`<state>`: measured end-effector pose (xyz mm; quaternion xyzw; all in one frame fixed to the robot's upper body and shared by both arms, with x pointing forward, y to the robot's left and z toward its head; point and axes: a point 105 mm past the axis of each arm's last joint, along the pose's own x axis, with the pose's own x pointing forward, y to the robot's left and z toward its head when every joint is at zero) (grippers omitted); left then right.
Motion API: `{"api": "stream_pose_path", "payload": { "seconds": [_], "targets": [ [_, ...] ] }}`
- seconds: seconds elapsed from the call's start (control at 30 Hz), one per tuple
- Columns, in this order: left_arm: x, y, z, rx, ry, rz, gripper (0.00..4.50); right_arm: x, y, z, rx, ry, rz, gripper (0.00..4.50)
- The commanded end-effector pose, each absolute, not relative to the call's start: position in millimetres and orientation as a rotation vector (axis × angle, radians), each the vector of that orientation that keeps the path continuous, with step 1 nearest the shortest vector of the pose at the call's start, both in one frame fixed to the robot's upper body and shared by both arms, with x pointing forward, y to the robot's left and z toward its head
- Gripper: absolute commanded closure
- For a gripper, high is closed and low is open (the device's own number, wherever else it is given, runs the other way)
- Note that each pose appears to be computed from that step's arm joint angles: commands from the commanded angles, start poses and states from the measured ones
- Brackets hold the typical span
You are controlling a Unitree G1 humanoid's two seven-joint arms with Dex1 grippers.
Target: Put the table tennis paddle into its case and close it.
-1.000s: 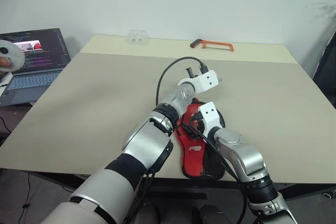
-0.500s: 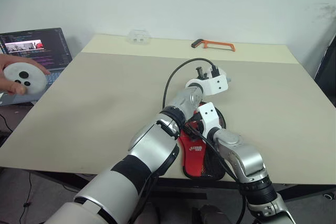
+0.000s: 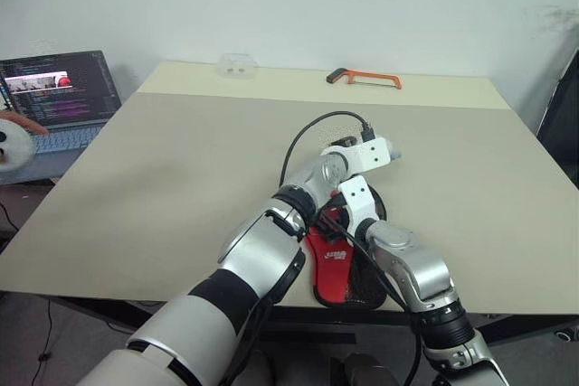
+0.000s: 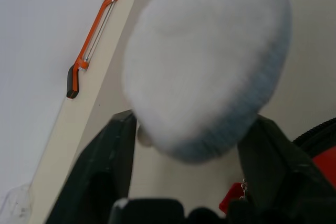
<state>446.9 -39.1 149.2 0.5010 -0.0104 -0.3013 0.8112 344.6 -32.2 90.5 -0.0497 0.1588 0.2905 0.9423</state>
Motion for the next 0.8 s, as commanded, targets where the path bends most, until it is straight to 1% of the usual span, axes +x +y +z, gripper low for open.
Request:
{"api": "stream_pose_path", "payload": {
  "seconds": [0.03, 0.2, 0.33, 0.53, 0.6, 0.7, 0.8],
  "targets": [
    [446, -46, 163, 1.007, -0.055, -0.657, 0.06, 339, -27, 70, -0.106, 0.413, 0.628, 0.00],
    [449, -37, 168, 0.924, -0.004, -0.708, 0.02, 342, -31, 68, -0.113, 0.416, 0.628, 0.00],
    [452, -27, 176, 0.889, -0.004, -0.725, 0.02, 343, -32, 69, -0.115, 0.415, 0.629, 0.00],
    [454, -6, 204, 0.641, 0.007, -0.825, 0.02, 344, -35, 70, -0.117, 0.414, 0.631, 0.00],
    [454, 12, 215, 0.538, 0.010, -0.872, 0.02, 342, -37, 74, -0.097, 0.404, 0.653, 0.00],
    [453, 31, 222, 0.435, 0.025, -0.909, 0.02, 340, -40, 83, -0.069, 0.383, 0.679, 0.00],
    [443, 61, 219, 0.342, 0.067, -1.018, 0.02, 335, -41, 107, 0.008, 0.321, 0.739, 0.00]
  ]
}}
